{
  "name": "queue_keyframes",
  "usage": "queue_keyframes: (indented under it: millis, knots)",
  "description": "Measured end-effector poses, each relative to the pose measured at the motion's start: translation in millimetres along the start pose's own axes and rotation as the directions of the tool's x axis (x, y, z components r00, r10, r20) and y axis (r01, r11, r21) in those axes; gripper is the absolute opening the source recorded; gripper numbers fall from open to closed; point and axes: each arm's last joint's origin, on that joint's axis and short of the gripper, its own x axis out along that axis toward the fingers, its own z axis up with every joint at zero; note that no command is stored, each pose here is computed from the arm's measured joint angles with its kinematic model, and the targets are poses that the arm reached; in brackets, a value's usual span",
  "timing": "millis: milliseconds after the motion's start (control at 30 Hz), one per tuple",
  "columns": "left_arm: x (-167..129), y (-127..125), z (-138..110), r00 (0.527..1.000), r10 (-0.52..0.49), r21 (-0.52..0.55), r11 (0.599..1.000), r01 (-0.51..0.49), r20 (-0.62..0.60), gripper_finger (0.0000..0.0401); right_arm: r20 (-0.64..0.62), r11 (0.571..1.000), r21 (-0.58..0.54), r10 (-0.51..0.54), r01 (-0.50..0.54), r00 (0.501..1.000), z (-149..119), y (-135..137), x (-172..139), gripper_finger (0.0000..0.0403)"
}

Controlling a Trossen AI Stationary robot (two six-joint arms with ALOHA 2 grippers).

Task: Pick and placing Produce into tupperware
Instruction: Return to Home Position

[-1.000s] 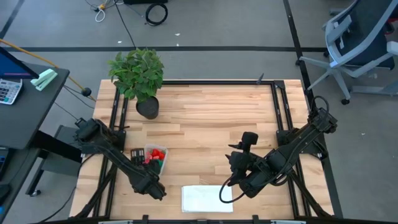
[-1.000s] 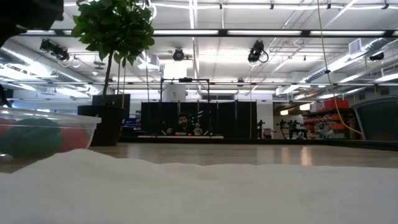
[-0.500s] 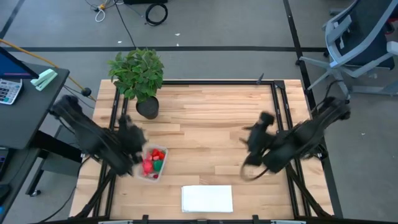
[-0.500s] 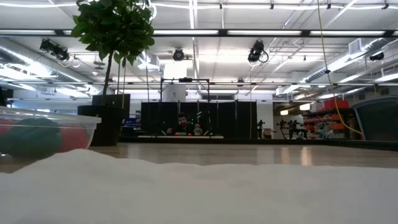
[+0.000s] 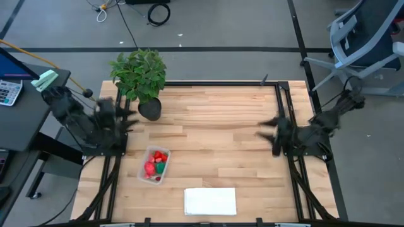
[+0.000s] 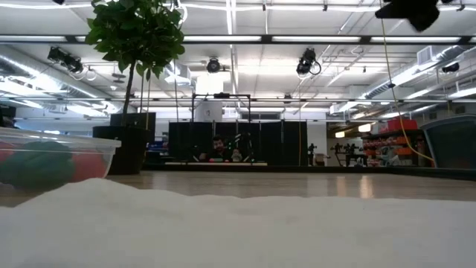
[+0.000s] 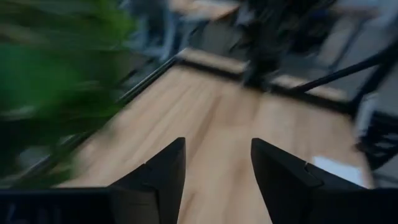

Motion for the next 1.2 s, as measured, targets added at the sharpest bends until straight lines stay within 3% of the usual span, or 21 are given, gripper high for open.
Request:
queue_keyframes:
  millis: [67, 133, 200, 267, 367, 500, 667, 767, 867, 933, 1000, 1100, 1200]
  knots:
    - [12.3, -11.7, -16.0, 0.994, -0.086, 0.015, 0.996, 0.085, 0.072, 0.0186, 0.079, 0.982, 0.004, 0.190, -0.190, 0.979, -20.5, 4.0, 10.6, 0.0194]
    - [21.2, -20.4, -29.2, 0.968, -0.213, 0.042, 0.977, 0.209, 0.130, 0.0186, 0.215, 0.932, -0.018, 0.358, -0.362, 0.909, -27.6, 4.3, 15.0, 0.0194]
    - [29.6, -26.8, -39.9, 0.931, -0.307, 0.056, 0.952, 0.302, 0.196, 0.0189, 0.307, 0.894, -0.036, 0.436, -0.447, 0.846, -30.7, -0.7, 17.7, 0.0194]
    - [39.4, -30.0, -52.3, 0.905, -0.350, 0.056, 0.936, 0.347, 0.242, 0.0192, 0.311, 0.880, -0.018, 0.456, -0.475, 0.834, -33.1, -7.7, 21.0, 0.0194]
    - [55.6, -29.7, -75.7, 0.901, -0.365, 0.051, 0.930, 0.363, 0.233, 0.0196, 0.220, 0.889, 0.041, 0.437, -0.456, 0.872, -43.8, -15.3, 30.9, 0.0194]
    - [75.1, -19.6, -91.7, 0.939, -0.255, 0.069, 0.967, 0.245, 0.230, 0.0196, 0.202, 0.932, 0.067, 0.337, -0.356, 0.920, -44.5, -27.9, 38.1, 0.0194]
    - [75.9, -2.4, -70.6, 0.932, -0.152, 0.109, 0.986, 0.123, 0.328, 0.0190, 0.271, 0.957, 0.032, 0.269, -0.288, 0.924, -23.3, -47.5, 28.9, 0.0194]
    - [63.7, 5.7, -51.5, 0.891, -0.201, 0.153, 0.977, 0.150, 0.408, 0.0192, 0.330, 0.955, 0.021, 0.272, -0.296, 0.904, -12.3, -56.8, 17.4, 0.0194]
    - [56.7, 10.7, -50.3, 0.857, -0.278, 0.177, 0.959, 0.221, 0.433, 0.0197, 0.294, 0.927, 0.039, 0.346, -0.373, 0.891, -22.8, -57.8, 21.0, 0.0194]
    - [61.2, 11.3, -61.4, 0.863, -0.307, 0.187, 0.950, 0.251, 0.401, 0.0199, 0.245, 0.922, 0.065, 0.356, -0.382, 0.902, -37.2, -57.4, 29.1, 0.0194]
    - [69.3, 11.7, -75.1, 0.873, -0.302, 0.165, 0.952, 0.257, 0.384, 0.0199, 0.260, 0.937, 0.095, 0.302, -0.335, 0.917, -48.9, -59.1, 36.9, 0.0194]
    - [81.0, 15.3, -96.2, 0.856, -0.265, 0.122, 0.964, 0.236, 0.443, 0.0194, 0.328, 0.952, 0.112, 0.233, -0.283, 0.915, -61.8, -62.6, 45.4, 0.0194]
    - [88.7, 21.4, -117.7, 0.822, -0.248, 0.095, 0.968, 0.232, 0.514, 0.0189, 0.340, 0.941, 0.148, 0.241, -0.304, 0.909, -69.3, -65.1, 49.0, 0.0194]
